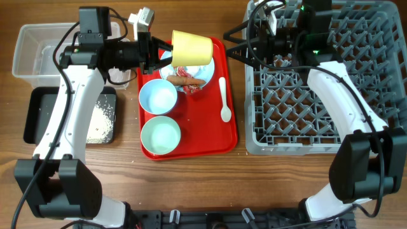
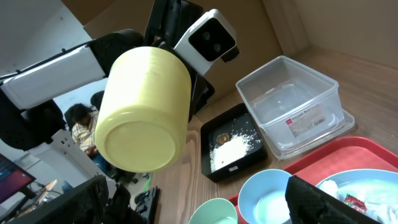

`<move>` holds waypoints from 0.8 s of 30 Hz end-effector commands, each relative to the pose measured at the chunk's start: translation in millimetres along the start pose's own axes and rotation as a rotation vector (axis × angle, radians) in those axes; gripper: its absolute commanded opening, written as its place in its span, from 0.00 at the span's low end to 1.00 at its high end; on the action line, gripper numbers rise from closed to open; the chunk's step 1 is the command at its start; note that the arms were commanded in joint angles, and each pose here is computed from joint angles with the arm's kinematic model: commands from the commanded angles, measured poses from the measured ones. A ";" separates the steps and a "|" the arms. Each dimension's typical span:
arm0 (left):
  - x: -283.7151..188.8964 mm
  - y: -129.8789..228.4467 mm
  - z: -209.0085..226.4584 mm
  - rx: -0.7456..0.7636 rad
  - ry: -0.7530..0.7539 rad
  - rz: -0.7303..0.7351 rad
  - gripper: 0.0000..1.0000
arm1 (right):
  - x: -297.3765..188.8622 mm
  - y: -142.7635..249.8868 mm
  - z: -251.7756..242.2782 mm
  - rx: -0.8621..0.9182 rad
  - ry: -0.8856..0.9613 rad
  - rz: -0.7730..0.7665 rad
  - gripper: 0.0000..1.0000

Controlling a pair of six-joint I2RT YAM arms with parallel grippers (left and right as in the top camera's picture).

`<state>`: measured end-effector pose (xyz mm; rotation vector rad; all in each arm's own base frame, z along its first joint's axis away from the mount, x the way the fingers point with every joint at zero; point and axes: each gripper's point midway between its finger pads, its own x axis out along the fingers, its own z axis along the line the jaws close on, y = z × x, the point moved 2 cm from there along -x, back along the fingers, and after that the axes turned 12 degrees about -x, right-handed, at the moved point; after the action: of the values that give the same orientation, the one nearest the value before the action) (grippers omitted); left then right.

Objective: Sort waste into correct bins and load items into the dishwasher rack
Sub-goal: 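Hand the yellow cup from the left gripper to the right gripper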

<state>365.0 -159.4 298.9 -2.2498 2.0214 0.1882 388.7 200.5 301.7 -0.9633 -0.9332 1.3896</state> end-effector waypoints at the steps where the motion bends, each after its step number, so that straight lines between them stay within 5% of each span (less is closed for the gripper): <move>1: -1.7 -1.1 -6.9 -0.009 -0.019 -0.026 0.04 | 1.6 -4.0 3.4 -0.018 -0.017 0.000 0.93; 15: 19.7 2.4 -10.5 0.010 -0.040 -0.006 0.04 | 48.5 -10.5 33.1 -0.084 -0.145 0.023 0.91; 24: 19.7 0.5 -12.3 0.008 -0.036 -0.011 0.04 | 48.5 -11.0 33.2 -0.090 -0.145 0.022 0.59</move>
<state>368.6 -180.6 294.7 -2.2395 1.9927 0.2620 364.3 247.7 317.2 -0.9510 -1.0692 1.4520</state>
